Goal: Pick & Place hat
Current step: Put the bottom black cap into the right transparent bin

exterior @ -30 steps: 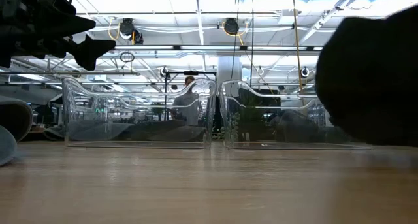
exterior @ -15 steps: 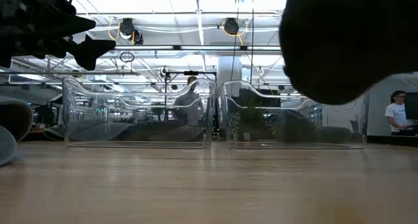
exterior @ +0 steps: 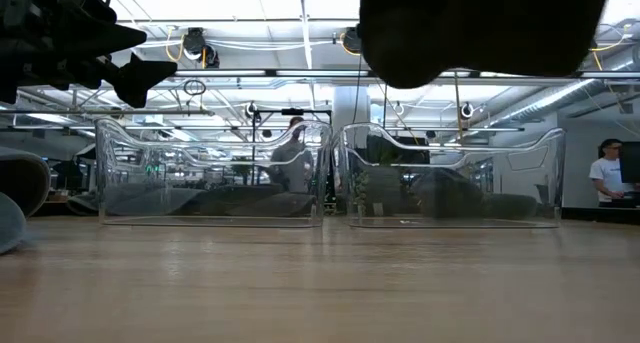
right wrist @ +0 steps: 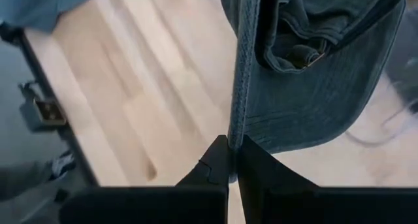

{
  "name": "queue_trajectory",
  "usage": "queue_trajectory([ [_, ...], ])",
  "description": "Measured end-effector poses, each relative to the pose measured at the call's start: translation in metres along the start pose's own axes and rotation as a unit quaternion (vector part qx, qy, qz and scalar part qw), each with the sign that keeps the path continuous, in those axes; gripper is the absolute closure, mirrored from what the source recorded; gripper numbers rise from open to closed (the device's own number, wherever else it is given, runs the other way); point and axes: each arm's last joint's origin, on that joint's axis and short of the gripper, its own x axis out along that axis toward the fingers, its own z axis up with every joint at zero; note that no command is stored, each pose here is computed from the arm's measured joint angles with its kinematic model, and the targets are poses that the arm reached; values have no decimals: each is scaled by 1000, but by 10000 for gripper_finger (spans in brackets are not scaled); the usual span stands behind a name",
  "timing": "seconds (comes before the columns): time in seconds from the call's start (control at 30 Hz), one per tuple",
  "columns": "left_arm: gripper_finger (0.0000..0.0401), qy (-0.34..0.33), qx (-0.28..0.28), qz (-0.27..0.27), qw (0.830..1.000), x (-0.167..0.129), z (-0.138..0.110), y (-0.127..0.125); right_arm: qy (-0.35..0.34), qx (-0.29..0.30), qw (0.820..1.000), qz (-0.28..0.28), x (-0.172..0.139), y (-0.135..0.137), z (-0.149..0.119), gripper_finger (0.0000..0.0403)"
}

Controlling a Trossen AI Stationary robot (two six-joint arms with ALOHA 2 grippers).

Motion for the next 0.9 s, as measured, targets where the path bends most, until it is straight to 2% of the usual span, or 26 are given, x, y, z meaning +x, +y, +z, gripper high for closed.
queue_trajectory([
  [0.3, 95, 0, 0, 0, 1000, 0, 0, 0, -106, -9, 994, -34, 3, -3, 16, 403],
  [0.67, 95, 0, 0, 0, 1000, 0, 0, 0, -218, -12, 973, -75, 5, -4, 34, 403],
  [0.9, 95, -5, -9, -1, 1000, 0, 1, 0, -255, 2, 963, -90, 11, -8, 56, 403],
])
